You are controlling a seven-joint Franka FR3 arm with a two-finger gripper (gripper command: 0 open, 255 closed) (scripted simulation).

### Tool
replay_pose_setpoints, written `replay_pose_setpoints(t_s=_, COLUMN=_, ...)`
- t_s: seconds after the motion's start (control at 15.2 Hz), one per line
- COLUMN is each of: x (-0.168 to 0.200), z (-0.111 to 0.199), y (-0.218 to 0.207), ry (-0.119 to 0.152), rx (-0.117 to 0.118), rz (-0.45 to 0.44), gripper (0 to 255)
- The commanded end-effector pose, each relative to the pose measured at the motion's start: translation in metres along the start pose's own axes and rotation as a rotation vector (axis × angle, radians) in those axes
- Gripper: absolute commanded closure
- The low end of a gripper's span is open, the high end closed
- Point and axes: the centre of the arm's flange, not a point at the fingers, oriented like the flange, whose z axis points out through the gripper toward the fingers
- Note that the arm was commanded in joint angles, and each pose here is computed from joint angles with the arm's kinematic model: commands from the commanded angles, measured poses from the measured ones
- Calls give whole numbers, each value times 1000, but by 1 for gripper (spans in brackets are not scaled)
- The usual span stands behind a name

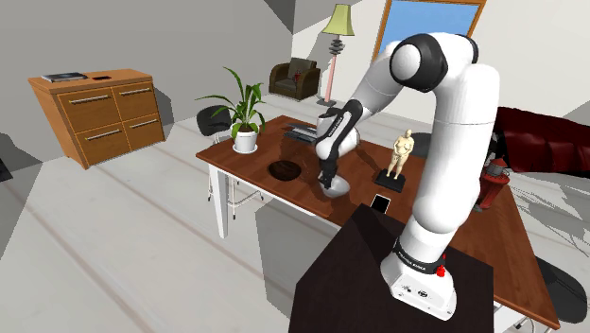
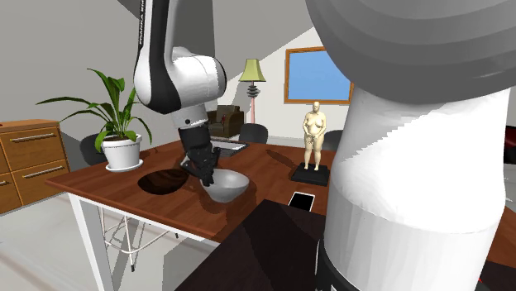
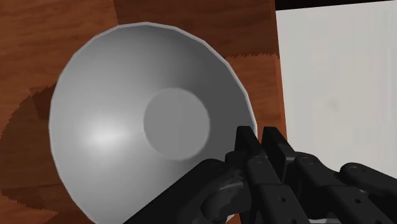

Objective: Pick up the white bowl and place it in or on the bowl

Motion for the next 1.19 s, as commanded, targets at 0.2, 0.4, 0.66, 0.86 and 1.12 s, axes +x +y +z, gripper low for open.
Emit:
replay_pose_setpoints(t_s=0.2, x=-4, z=-26, y=4, ry=0, rx=0, rz=0, gripper=255)
replay_pose_setpoints(t_s=0.4, x=-5, z=-42, y=7, ry=0, rx=0, rz=0, gripper=255)
replay_pose_setpoints(t_s=0.66, x=-8, z=-62, y=10, ry=0, rx=0, rz=0, gripper=255)
replay_pose_setpoints(t_s=0.86, x=30, z=-73, y=6, ry=0, rx=0, rz=0, gripper=255)
replay_pose_setpoints(t_s=1.12, x=81, z=-88, y=1, ry=0, rx=0, rz=0, gripper=255)
